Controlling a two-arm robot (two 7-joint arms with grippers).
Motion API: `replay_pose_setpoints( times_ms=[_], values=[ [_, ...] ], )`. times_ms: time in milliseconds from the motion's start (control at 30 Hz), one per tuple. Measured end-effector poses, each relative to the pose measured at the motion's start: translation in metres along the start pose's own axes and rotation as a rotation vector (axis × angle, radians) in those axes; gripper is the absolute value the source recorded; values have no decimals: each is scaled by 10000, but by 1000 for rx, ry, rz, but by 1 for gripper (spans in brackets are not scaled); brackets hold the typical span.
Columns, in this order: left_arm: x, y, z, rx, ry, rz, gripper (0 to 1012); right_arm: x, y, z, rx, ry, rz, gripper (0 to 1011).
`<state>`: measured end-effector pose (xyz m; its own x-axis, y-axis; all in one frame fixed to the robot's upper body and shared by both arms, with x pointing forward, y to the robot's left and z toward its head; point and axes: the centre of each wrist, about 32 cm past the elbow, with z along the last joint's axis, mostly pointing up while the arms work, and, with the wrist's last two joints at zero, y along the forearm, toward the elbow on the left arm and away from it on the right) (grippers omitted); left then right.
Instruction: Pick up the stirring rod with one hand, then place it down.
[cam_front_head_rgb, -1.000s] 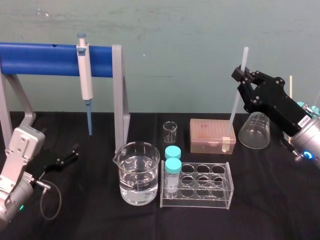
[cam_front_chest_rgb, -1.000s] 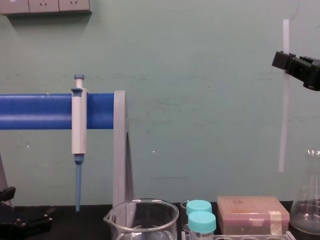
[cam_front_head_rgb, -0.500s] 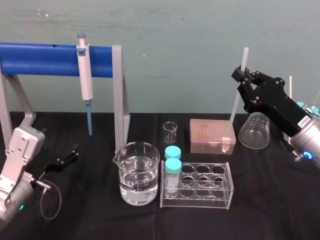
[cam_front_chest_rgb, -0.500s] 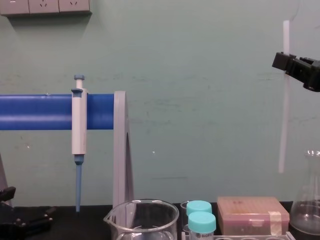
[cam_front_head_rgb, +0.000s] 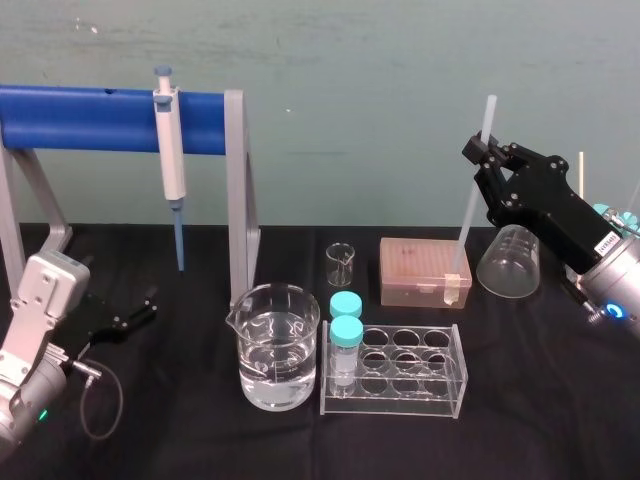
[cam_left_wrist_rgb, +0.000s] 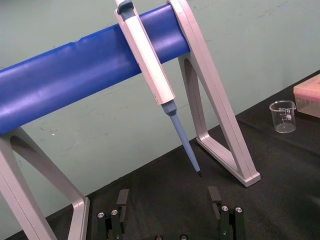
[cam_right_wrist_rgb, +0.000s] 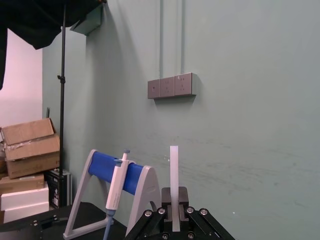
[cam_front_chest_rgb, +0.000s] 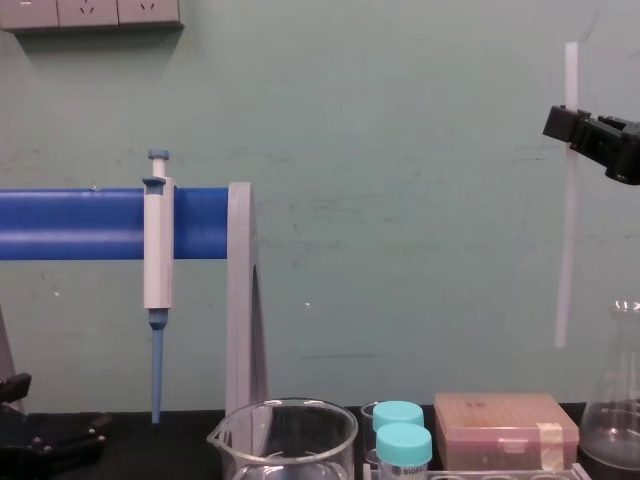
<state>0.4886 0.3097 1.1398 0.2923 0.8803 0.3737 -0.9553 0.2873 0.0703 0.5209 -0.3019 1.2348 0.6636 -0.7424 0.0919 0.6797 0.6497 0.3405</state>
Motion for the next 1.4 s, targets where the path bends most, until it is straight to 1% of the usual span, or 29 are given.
replay_pose_setpoints(
  times_ms=[1400],
  values=[
    [0, 0, 0, 0, 0, 0, 1000, -35, -13, -2, -9, 8, 18, 72]
  ],
)
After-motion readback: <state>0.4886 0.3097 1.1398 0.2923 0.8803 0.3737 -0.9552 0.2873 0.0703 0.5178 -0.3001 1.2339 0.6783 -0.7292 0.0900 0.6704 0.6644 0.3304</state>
